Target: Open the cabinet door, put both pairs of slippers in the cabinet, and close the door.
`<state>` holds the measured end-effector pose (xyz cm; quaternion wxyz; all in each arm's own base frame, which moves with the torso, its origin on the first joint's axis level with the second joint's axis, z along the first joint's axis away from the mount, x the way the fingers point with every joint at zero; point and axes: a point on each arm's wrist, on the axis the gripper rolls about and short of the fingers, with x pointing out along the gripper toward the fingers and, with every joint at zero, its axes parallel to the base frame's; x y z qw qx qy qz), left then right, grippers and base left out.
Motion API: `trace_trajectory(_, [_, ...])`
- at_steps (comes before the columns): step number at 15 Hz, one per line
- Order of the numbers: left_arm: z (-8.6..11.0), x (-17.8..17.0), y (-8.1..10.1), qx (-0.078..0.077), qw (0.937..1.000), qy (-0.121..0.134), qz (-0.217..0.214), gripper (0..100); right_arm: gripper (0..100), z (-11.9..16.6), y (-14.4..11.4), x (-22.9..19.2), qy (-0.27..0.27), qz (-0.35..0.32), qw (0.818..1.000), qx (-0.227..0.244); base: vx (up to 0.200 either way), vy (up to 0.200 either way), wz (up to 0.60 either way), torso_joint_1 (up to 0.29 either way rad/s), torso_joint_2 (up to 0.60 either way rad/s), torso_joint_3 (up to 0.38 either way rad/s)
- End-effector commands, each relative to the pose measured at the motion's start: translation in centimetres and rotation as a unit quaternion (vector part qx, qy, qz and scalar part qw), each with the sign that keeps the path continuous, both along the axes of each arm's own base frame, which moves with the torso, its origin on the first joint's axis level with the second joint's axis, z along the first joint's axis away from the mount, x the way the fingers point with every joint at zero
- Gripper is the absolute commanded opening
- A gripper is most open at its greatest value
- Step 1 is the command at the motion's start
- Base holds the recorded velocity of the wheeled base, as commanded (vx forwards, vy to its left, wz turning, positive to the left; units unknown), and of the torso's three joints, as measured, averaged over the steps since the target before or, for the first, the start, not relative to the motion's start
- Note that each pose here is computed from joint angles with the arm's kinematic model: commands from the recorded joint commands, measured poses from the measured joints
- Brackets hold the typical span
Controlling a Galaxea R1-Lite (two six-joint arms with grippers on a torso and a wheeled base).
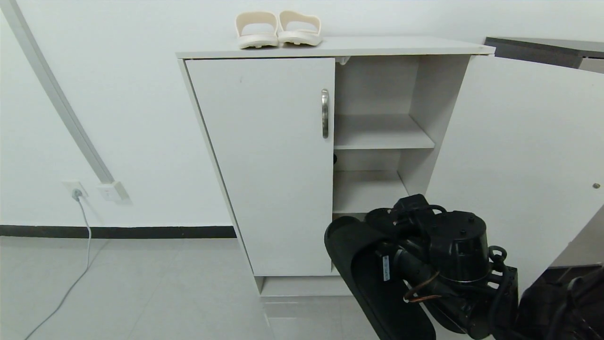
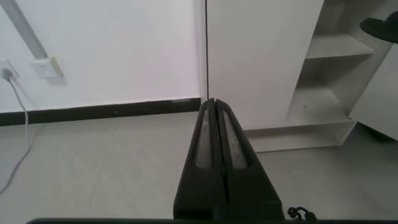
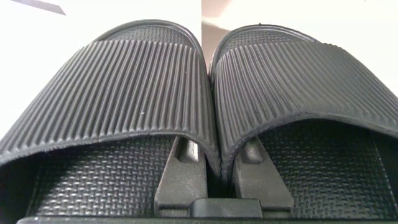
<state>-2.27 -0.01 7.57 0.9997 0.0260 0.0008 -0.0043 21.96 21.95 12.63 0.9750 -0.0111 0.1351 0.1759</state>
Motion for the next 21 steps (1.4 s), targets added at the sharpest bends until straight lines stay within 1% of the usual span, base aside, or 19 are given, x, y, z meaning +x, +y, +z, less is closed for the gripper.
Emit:
trace_trajectory(1, [0.0, 0.0, 0.0, -0.004, 1.0, 0.0, 0.0, 0, 0, -0.1, 0.9, 0.9, -0.008, -0.016, 1.0, 0.0, 0.0, 0.0, 0.0, 0.0, 0.0, 0.0])
trace_trajectory(3, [0.0, 0.0, 0.0, -0.018, 0.9998, 0.0, 0.001, 0, 0, -0.2, 2.5, 2.6, -0.032, -0.085, 0.996, -0.003, 0.0, 0.0, 0.0, 0.0, 0.0, 0.0])
trace_trajectory(4, [0.0, 0.0, 0.0, -0.018, 0.9998, 0.0, 0.002, 0, 0, -0.1, 3.7, 3.3, -0.046, -0.115, 0.992, -0.002, 0.0, 0.0, 0.0, 0.0, 0.0, 0.0])
trace_trajectory(6, [0.0, 0.0, 0.0, -0.016, 0.9999, 0.0, 0.002, 0, 0, -0.2, 5.8, 3.7, -0.06, -0.138, 0.989, 0.002, 0.0, 0.0, 0.0, 0.0, 0.0, 0.0])
trace_trajectory(8, [0.0, 0.0, 0.0, -0.016, 0.9999, 0.0, 0.001, 0, 0, -1.1, 6.6, 4.0, -0.058, -0.147, 0.987, -0.006, 0.0, 0.0, 0.0, 0.0, 0.0, 0.0])
trace_trajectory(15, [0.0, 0.0, 0.0, -0.016, 0.9999, 0.0, 0.001, 0, 0, -1.8, 6.5, 4.3, -0.054, -0.153, 0.987, -0.01, 0.0, -0.2, 0.0, 0.004, 0.0, -0.001])
trace_trajectory(17, [0.0, 0.0, 0.0, -0.017, 0.9999, 0.0, 0.002, 0, 0, -2.1, 6.3, 4.5, -0.051, -0.155, 0.987, -0.013, 0.0, 0.0, 0.0, 0.0, 0.0, 0.0])
trace_trajectory(21, [0.0, 0.0, 0.0, -0.016, 0.9999, 0.0, 0.001, 0, 0, -4.1, 6.9, 4.9, -0.042, -0.153, 0.987, -0.015, 0.0, 0.0, 0.0, 0.0, 0.0, 0.0])
